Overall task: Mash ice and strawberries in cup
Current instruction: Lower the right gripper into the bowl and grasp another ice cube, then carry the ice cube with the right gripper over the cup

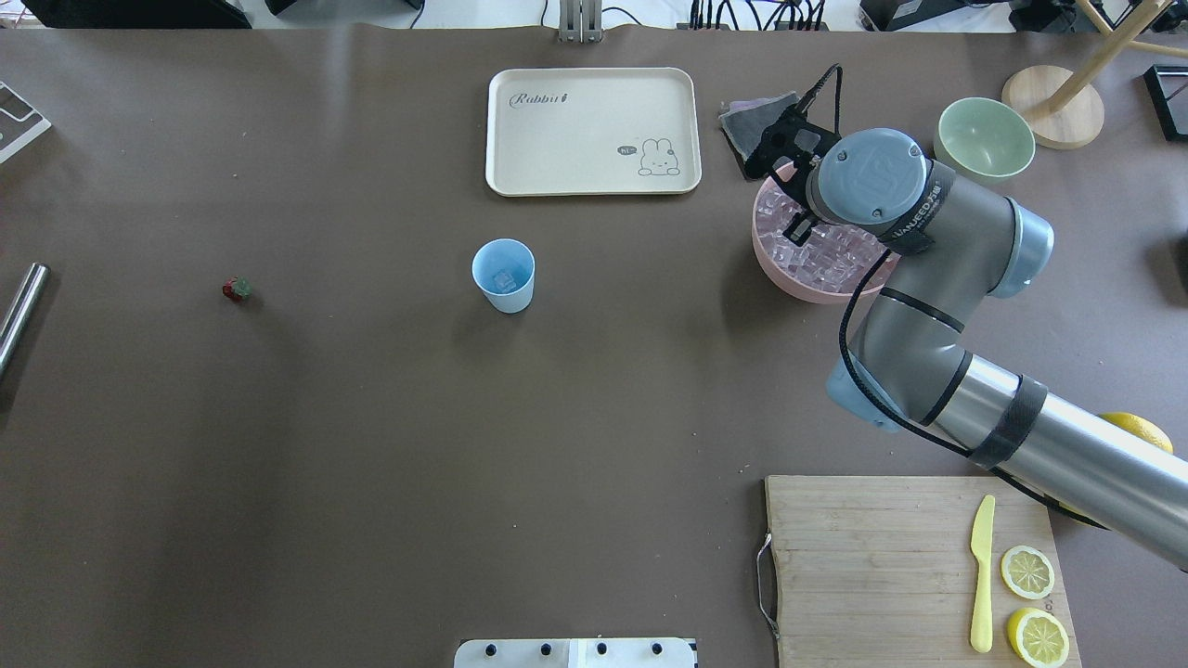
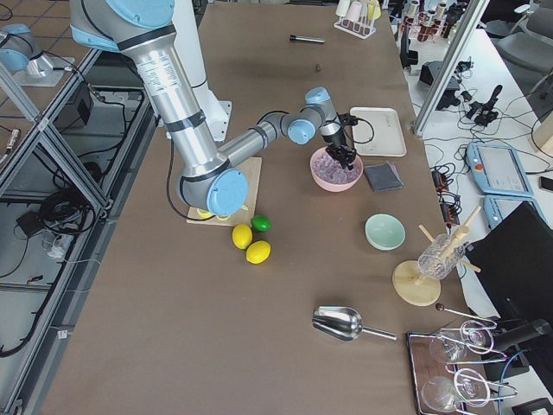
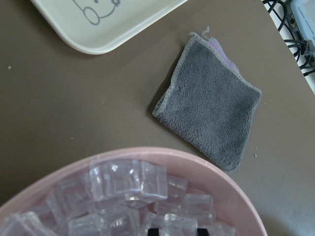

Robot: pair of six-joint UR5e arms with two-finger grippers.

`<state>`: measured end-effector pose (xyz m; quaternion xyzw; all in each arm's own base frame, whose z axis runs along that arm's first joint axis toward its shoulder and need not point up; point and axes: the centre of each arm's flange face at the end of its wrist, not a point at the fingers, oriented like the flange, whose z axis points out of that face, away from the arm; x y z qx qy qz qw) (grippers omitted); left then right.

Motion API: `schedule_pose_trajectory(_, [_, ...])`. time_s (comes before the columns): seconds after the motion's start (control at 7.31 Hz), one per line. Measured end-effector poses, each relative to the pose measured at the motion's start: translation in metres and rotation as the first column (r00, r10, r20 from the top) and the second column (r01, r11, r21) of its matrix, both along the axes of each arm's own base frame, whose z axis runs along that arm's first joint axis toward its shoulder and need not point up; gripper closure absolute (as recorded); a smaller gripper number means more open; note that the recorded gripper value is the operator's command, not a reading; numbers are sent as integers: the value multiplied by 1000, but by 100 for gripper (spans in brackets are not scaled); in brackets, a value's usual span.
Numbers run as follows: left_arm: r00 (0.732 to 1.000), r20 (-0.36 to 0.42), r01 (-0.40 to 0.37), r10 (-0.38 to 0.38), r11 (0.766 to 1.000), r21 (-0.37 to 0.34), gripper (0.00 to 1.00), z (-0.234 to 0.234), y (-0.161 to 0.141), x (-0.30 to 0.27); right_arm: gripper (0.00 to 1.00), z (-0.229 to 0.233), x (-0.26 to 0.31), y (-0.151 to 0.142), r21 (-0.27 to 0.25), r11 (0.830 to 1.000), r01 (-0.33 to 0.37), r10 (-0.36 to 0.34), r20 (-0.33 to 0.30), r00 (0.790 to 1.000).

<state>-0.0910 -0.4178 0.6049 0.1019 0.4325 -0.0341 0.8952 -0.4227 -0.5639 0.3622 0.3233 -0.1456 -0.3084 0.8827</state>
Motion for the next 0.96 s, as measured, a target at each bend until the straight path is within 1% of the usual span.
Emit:
schedule_pose_trajectory(0.41, [1000, 0, 0, 0, 1000, 1, 1, 0, 0, 0, 100, -29, 13, 3, 19, 1000, -11, 10, 39, 999])
schedule_pose_trajectory(0.55, [1000, 0, 0, 0, 1000, 1, 1, 0, 0, 0, 100, -40, 17, 6, 8, 999, -32, 32, 70, 997])
schedule_pose_trajectory(0.68, [1000, 0, 0, 0, 1000, 2, 1, 0, 0, 0, 100, -56, 12, 14, -31, 996, -79, 82, 137, 987])
schedule_pose_trajectory(0.82, [1000, 0, 0, 0, 1000, 3, 1, -1, 0, 0, 100, -79, -9, 30, -92, 988, -123, 141, 225, 964])
schedule_pose_trajectory(0.96, [1000, -1, 0, 0, 1000, 4, 1, -1, 0, 0, 100, -107, -41, 48, -149, 977, -151, 191, 302, 934])
